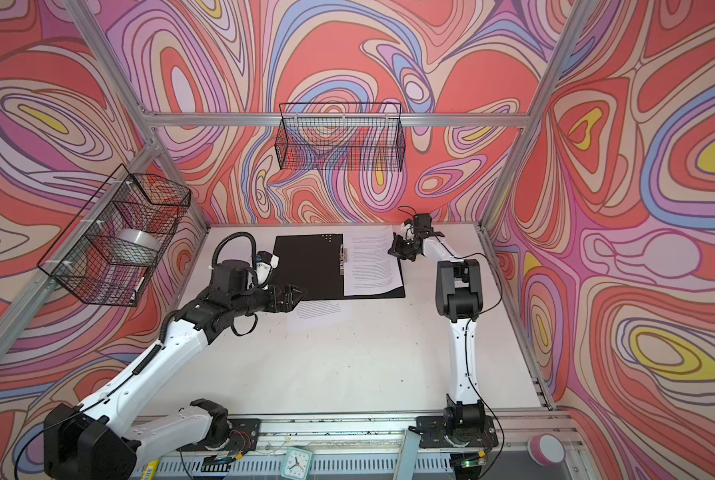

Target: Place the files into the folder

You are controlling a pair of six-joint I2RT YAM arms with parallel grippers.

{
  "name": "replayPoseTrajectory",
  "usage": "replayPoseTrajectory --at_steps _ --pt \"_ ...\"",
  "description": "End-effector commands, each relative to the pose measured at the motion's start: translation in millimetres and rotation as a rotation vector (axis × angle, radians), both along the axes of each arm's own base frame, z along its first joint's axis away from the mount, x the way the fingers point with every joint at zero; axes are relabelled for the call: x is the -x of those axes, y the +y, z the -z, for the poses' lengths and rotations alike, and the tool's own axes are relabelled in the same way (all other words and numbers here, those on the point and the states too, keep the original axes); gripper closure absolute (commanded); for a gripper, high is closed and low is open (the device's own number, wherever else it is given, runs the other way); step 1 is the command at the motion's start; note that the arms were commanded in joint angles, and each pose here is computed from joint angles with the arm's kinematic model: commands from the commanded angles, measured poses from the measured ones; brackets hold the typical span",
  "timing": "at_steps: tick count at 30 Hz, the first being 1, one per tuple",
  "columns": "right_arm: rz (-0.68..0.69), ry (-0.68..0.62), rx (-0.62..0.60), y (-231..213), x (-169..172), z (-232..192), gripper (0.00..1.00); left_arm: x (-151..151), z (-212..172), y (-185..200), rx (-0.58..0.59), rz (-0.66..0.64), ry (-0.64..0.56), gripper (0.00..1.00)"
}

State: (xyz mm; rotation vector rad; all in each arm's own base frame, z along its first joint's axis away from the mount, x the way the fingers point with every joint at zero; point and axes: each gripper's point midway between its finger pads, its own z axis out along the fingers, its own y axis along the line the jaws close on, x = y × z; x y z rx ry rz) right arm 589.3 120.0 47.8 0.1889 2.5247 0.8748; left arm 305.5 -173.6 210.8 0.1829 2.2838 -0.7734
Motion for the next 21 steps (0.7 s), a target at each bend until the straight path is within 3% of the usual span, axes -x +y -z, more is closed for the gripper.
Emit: replayPoseTrajectory --at_steps 1,21 --pt "-0.030 0.015 -0.003 8.0 2.8 12.9 1.00 -3.6 -4.3 -1.3 0.012 0.005 -0.010 0.00" --pt "-0.029 0.032 0.010 6.8 7.9 17.9 1.00 -3.8 -3.7 -1.1 0.017 0.004 -0.005 0.00"
